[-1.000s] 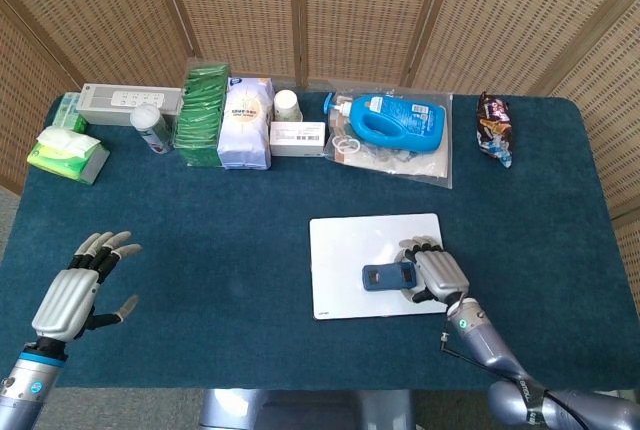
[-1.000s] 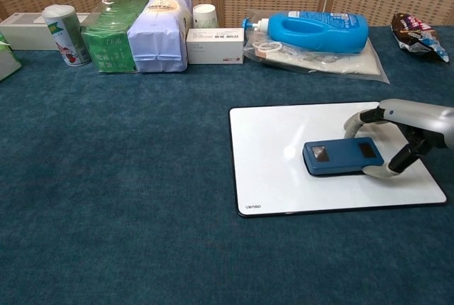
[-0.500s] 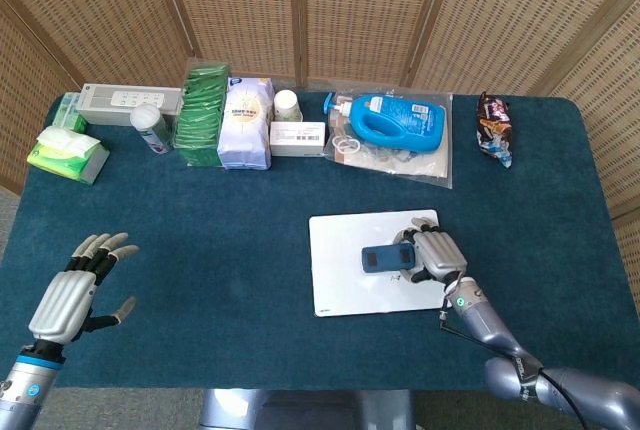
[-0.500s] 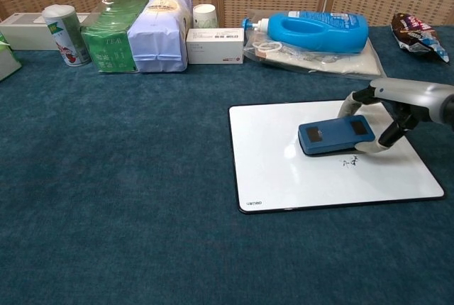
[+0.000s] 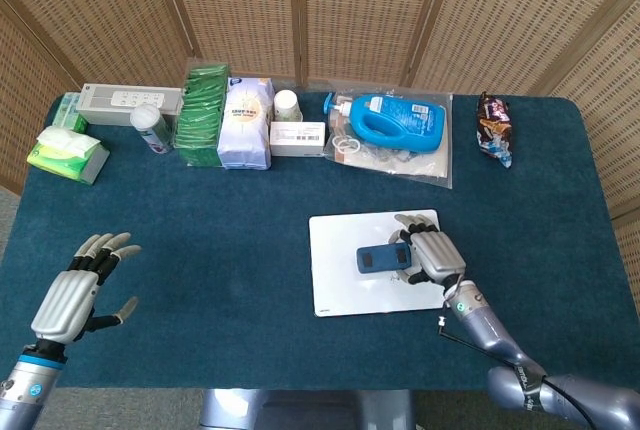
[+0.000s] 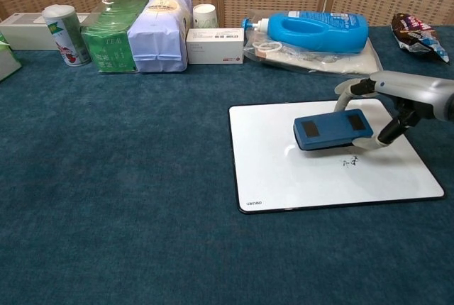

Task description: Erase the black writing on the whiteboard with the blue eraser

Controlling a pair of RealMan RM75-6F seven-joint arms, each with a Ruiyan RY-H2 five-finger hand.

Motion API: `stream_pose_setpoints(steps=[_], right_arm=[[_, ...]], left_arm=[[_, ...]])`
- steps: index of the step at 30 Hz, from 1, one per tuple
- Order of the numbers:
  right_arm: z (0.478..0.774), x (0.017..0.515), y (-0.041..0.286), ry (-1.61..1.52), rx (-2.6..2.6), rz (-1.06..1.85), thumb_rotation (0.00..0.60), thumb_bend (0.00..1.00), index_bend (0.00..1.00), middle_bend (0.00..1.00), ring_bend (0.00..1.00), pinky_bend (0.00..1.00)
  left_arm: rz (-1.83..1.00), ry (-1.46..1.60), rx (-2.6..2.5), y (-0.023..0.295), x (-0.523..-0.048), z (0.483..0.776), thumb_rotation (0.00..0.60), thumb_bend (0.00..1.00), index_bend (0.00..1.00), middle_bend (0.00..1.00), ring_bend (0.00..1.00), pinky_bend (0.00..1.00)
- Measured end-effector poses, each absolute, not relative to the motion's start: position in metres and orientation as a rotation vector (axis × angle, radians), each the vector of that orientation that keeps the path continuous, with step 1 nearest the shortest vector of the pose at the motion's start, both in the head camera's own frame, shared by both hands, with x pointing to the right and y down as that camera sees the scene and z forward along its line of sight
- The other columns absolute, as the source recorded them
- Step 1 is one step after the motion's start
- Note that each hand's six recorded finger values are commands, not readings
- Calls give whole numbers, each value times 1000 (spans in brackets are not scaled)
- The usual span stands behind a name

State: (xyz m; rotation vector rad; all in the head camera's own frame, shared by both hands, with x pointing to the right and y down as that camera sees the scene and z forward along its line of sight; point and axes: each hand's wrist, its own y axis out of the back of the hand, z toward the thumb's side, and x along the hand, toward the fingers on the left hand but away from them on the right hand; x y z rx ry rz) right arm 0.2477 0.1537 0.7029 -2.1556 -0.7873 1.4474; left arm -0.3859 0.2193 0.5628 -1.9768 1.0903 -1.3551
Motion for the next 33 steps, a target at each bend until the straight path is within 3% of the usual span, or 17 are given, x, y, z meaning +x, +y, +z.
stream_pose_setpoints(steps=[24,33], right_arm=[[706,273,192,-746,-2144,1536,600,305,545,64,0,0],[702,274,190,-734,-2127,1532,600,308,311,35,0,0]], left_arm=[[-1347,1086,-1978,218,-386,561,600,382,183,112,0,0],[-1344,1088,-1978,220,-386,560,600,383,183,111,0,0]])
